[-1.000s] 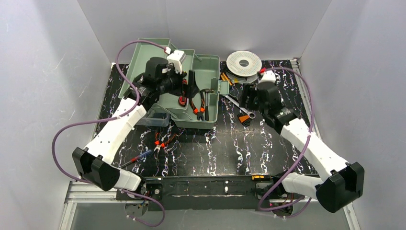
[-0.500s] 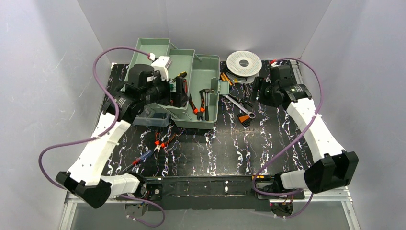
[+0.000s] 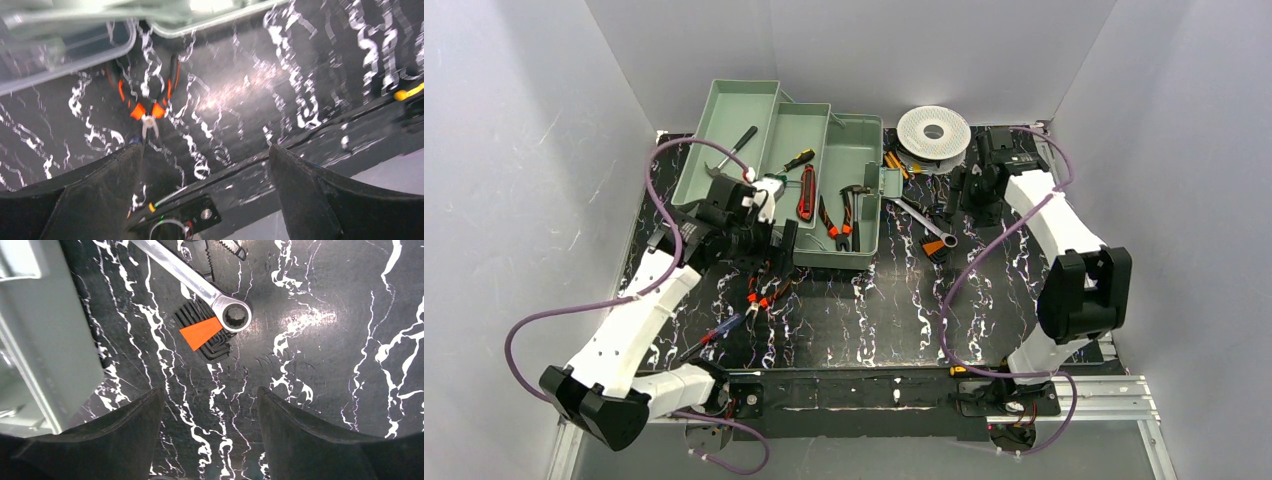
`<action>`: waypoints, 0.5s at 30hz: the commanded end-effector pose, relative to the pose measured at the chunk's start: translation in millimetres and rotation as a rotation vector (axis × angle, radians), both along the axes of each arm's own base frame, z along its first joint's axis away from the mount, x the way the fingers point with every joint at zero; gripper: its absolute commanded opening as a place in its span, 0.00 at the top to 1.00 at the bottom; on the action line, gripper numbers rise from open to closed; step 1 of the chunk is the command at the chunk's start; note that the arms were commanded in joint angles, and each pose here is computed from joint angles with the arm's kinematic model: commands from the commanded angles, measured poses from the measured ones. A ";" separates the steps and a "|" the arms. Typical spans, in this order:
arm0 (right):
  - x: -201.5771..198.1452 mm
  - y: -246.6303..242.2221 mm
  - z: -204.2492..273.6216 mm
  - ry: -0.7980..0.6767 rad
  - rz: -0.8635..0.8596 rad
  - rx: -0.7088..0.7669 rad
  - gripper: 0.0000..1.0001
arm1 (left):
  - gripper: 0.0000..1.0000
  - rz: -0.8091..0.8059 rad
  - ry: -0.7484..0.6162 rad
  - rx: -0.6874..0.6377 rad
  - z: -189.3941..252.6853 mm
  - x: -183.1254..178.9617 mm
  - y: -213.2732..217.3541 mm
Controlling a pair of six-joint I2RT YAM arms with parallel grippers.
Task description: Pack the tool kit
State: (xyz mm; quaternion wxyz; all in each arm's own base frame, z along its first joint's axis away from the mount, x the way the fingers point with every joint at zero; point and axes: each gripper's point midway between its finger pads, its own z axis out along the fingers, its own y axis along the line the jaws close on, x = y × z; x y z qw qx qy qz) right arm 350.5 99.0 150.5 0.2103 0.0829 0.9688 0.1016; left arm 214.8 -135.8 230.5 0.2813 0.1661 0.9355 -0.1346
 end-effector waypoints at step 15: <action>-9.5 9.8 -61.9 0.040 0.122 0.014 0.16 | 0.01 -0.004 -0.053 0.182 -73.0 -28.5 50.1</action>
